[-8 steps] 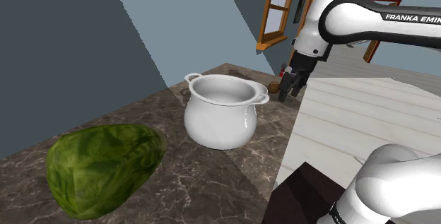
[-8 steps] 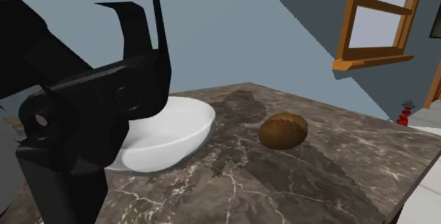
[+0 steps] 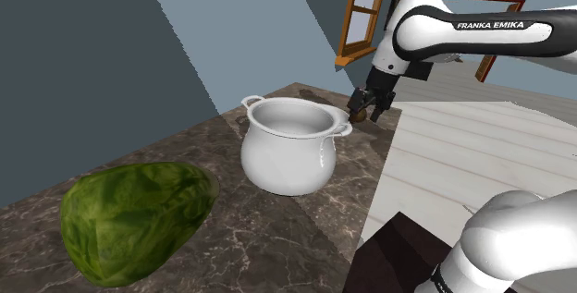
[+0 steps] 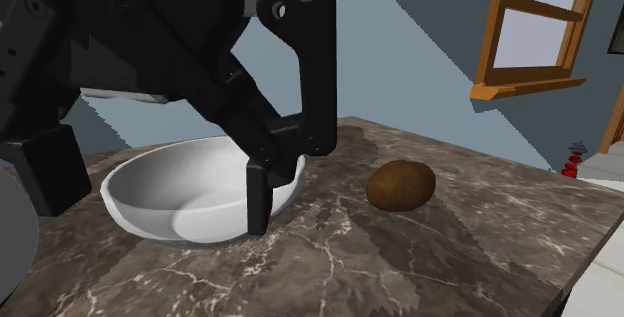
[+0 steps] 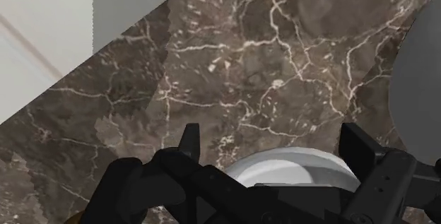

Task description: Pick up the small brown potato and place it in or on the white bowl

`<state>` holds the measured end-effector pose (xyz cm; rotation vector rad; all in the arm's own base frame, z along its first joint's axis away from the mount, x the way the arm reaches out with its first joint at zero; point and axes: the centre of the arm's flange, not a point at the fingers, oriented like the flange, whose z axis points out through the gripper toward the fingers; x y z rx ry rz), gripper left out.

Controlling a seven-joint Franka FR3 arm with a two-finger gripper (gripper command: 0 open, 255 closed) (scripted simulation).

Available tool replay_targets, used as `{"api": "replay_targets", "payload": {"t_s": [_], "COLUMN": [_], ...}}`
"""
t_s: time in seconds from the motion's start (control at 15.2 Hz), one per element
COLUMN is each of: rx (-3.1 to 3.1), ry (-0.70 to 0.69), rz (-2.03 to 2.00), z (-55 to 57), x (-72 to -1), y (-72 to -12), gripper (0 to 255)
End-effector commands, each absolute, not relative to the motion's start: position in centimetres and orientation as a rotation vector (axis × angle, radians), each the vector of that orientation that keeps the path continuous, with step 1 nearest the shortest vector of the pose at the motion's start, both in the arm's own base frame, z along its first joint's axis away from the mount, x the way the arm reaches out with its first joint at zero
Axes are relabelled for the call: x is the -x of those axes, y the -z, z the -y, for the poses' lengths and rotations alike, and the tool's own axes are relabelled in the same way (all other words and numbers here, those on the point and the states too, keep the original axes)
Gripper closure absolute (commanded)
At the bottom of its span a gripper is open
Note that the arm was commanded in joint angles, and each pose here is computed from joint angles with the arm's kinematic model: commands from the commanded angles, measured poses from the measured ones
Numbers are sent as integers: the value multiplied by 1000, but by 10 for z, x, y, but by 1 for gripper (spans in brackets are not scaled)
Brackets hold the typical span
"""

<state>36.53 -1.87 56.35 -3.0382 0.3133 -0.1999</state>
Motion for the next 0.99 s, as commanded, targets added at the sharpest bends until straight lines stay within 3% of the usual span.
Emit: {"api": "replay_targets", "payload": {"t_s": [0.0, 0.92], "rx": [3015, 2714], "ry": [230, 410], "rz": [-442, -1267], "z": [40, 182], "x": [-384, -459], "y": [-558, -524], "gripper": [0, 0]}}
